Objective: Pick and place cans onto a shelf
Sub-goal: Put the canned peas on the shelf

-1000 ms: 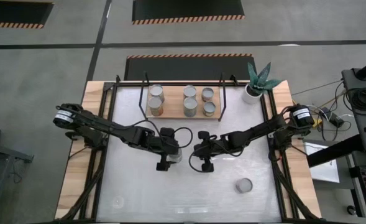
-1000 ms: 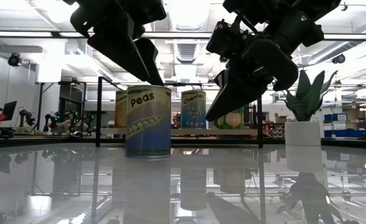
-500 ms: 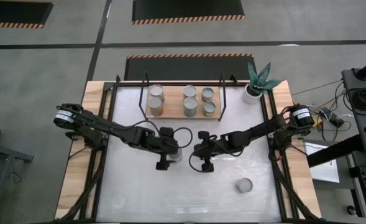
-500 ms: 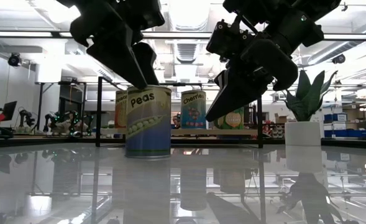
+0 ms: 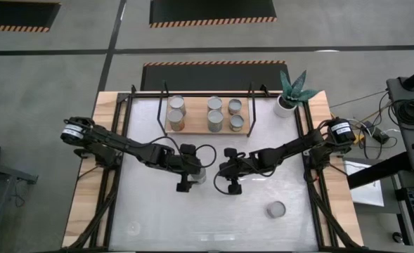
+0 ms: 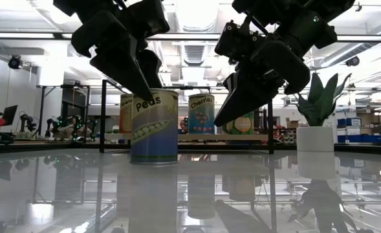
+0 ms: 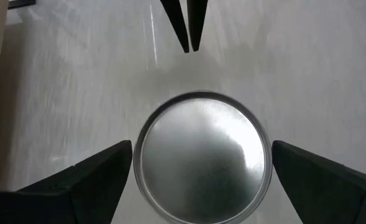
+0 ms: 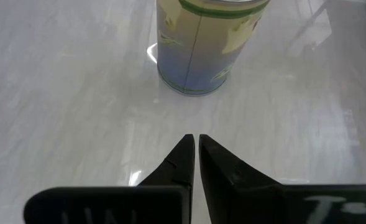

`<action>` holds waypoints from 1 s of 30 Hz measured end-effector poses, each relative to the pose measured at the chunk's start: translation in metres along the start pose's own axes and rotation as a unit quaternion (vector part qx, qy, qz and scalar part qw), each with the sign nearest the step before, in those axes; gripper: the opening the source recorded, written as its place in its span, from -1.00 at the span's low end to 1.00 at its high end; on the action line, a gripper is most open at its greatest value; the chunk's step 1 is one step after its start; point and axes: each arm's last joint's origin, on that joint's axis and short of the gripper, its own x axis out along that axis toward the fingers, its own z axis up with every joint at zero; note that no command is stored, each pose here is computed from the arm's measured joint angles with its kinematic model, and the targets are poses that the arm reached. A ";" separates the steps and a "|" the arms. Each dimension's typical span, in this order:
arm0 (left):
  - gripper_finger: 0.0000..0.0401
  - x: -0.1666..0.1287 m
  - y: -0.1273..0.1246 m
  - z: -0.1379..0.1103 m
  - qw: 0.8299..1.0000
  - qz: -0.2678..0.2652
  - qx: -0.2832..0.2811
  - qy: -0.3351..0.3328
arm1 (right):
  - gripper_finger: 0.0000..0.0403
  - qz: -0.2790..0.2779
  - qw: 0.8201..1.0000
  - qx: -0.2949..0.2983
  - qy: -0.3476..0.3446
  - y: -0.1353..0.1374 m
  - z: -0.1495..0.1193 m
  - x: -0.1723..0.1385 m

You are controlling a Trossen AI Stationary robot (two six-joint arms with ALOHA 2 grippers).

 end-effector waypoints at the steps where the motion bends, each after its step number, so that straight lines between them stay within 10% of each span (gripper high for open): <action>1: 0.82 0.000 0.000 0.000 1.000 0.000 0.000 -0.001 | -0.94 0.000 1.000 0.000 0.000 0.000 0.000 0.000; 17: 0.53 0.001 0.000 0.001 1.000 0.007 -0.017 -0.002 | -0.94 0.000 1.000 0.000 0.000 0.000 0.000 0.000; 30: 0.57 -0.041 0.050 0.047 0.990 0.142 0.012 0.012 | -0.94 0.000 1.000 0.000 0.000 0.000 0.000 0.000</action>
